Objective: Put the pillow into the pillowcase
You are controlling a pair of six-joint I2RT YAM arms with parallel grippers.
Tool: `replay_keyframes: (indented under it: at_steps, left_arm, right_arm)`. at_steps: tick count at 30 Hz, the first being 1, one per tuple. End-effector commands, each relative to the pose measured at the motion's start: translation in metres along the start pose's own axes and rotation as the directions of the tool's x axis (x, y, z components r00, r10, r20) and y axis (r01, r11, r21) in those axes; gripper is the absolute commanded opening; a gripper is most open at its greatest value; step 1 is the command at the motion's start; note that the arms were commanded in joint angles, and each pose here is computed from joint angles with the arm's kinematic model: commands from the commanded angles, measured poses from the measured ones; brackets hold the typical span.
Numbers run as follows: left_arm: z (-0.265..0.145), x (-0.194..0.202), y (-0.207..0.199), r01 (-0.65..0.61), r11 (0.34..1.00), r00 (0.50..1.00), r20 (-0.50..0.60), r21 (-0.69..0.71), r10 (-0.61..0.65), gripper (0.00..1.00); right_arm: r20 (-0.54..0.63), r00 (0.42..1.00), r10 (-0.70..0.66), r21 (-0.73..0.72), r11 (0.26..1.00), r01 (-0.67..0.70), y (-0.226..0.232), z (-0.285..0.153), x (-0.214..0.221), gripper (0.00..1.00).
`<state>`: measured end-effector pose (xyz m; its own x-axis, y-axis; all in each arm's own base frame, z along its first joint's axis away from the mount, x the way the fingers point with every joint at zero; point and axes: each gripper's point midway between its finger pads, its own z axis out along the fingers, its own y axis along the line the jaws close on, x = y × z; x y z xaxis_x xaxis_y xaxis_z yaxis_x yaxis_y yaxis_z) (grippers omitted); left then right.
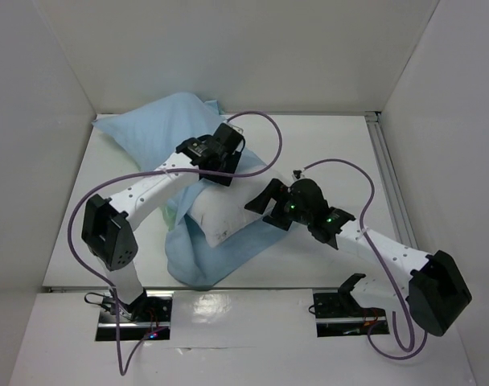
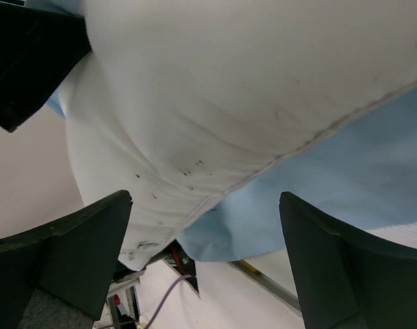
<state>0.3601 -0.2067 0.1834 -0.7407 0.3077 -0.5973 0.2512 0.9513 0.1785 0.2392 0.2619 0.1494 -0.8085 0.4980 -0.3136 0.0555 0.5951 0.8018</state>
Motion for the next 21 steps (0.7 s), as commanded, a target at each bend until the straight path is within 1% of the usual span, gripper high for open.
replay_keyframes:
  at_steps: [1, 2, 3, 4, 5, 6, 7, 8, 9, 10, 13, 14, 15, 16, 17, 18, 19, 20, 21]
  left_arm:
    - [-0.002, -0.017, 0.028, 0.052, 0.991, 0.998, 0.043, -0.12, -0.047, 0.66]
    - [-0.005, -0.019, 0.03, 0.083, 0.991, 0.996, 0.053, -0.109, -0.078, 0.54]
    - [-0.01, -0.025, 0.037, 0.107, 0.989, 0.992, 0.07, -0.105, -0.1, 0.49]
    - [-0.014, -0.027, 0.04, 0.12, 0.988, 0.991, 0.079, -0.095, -0.112, 0.46]
    - [-0.024, -0.031, 0.041, 0.13, 0.989, 0.987, 0.1, -0.076, -0.122, 0.38]
    - [-0.029, -0.038, 0.044, 0.151, 0.987, 0.982, 0.12, -0.053, -0.144, 0.35]
    - [-0.031, -0.041, 0.048, 0.158, 0.986, 0.98, 0.134, -0.047, -0.15, 0.3]
    - [-0.035, -0.042, 0.048, 0.16, 0.987, 0.978, 0.14, -0.036, -0.153, 0.24]
    - [-0.041, -0.044, 0.048, 0.164, 0.986, 0.976, 0.151, -0.022, -0.159, 0.18]
    - [-0.041, -0.044, 0.048, 0.164, 0.986, 0.976, 0.151, -0.022, -0.159, 0.18]
    - [-0.049, -0.044, 0.046, 0.159, 0.987, 0.975, 0.151, 0.023, -0.161, 0.12]
    - [-0.054, -0.045, 0.045, 0.16, 0.986, 0.974, 0.157, 0.041, -0.164, 0.05]
    - [-0.054, -0.042, 0.041, 0.154, 0.986, 0.977, 0.143, 0.06, -0.161, 0.01]
    - [-0.06, -0.043, 0.033, 0.161, 0.98, 0.974, 0.141, 0.115, -0.177, 0.0]
    - [-0.068, -0.045, 0.031, 0.159, 0.977, 0.973, 0.146, 0.145, -0.18, 0.0]
    - [-0.073, -0.045, 0.026, 0.155, 0.971, 0.972, 0.146, 0.18, -0.182, 0.0]
    - [-0.076, -0.043, 0.012, 0.151, 0.955, 0.974, 0.125, 0.253, -0.187, 0.0]
    - [-0.087, -0.047, 0.007, 0.145, 0.943, 0.972, 0.135, 0.3, -0.192, 0.0]
    - [-0.096, -0.046, -0.004, 0.138, 0.925, 0.972, 0.133, 0.355, -0.195, 0.0]
  right_arm:
    - [0.038, 0.999, 0.021, -0.116, 0.993, -0.016, 0.029, 0.003, -0.014, 0.94]
    - [0.033, 0.999, 0.011, -0.102, 0.995, -0.007, 0.025, 0.007, -0.013, 0.93]
    - [0.027, 1.0, 0.005, -0.06, 0.998, -0.003, 0.016, 0.01, -0.015, 0.92]
    - [0.021, 1.0, 0.002, -0.05, 0.999, -0.001, 0.012, 0.01, -0.016, 0.92]
    - [0.008, 1.0, -0.006, -0.045, 0.999, 0.006, 0.009, 0.012, -0.014, 0.92]
    - [0.014, 1.0, 0.002, -0.033, 0.999, -0.001, 0.004, 0.012, -0.016, 0.92]
    - [0.023, 1.0, 0.003, -0.065, 0.998, -0.001, 0.01, 0.011, -0.021, 0.92]
    - [-0.004, 1.0, 0.004, -0.065, 0.998, -0.004, 0.006, 0.014, -0.015, 0.92]
    - [-0.002, 1.0, 0.01, -0.063, 0.998, -0.011, 0.004, 0.016, -0.019, 0.92]
    - [-0.006, 1.0, 0.012, -0.057, 0.998, -0.012, 0.005, 0.021, -0.021, 0.93]
    - [-0.018, 1.0, 0.004, -0.095, 0.995, -0.006, 0.016, 0.032, -0.024, 0.97]
    - [-0.026, 1.0, 0.001, -0.106, 0.994, -0.004, 0.017, 0.035, -0.023, 0.97]
    - [-0.029, 1.0, -0.002, -0.12, 0.993, -0.001, 0.019, 0.037, -0.023, 0.97]
    - [-0.031, 0.999, -0.01, -0.132, 0.991, 0.005, 0.021, 0.041, -0.021, 0.97]
    - [-0.022, 1.0, -0.014, -0.149, 0.989, 0.011, 0.024, 0.05, -0.024, 0.94]
    - [-0.012, 1.0, -0.018, -0.166, 0.986, 0.016, 0.03, 0.053, -0.028, 0.91]
    - [-0.011, 0.999, -0.035, -0.181, 0.983, 0.032, 0.035, 0.058, -0.028, 0.83]
    - [0.005, 0.999, -0.041, -0.208, 0.977, 0.041, 0.046, 0.063, -0.035, 0.67]
    - [0.016, 0.998, -0.062, -0.219, 0.974, 0.064, 0.053, 0.065, -0.04, 0.28]
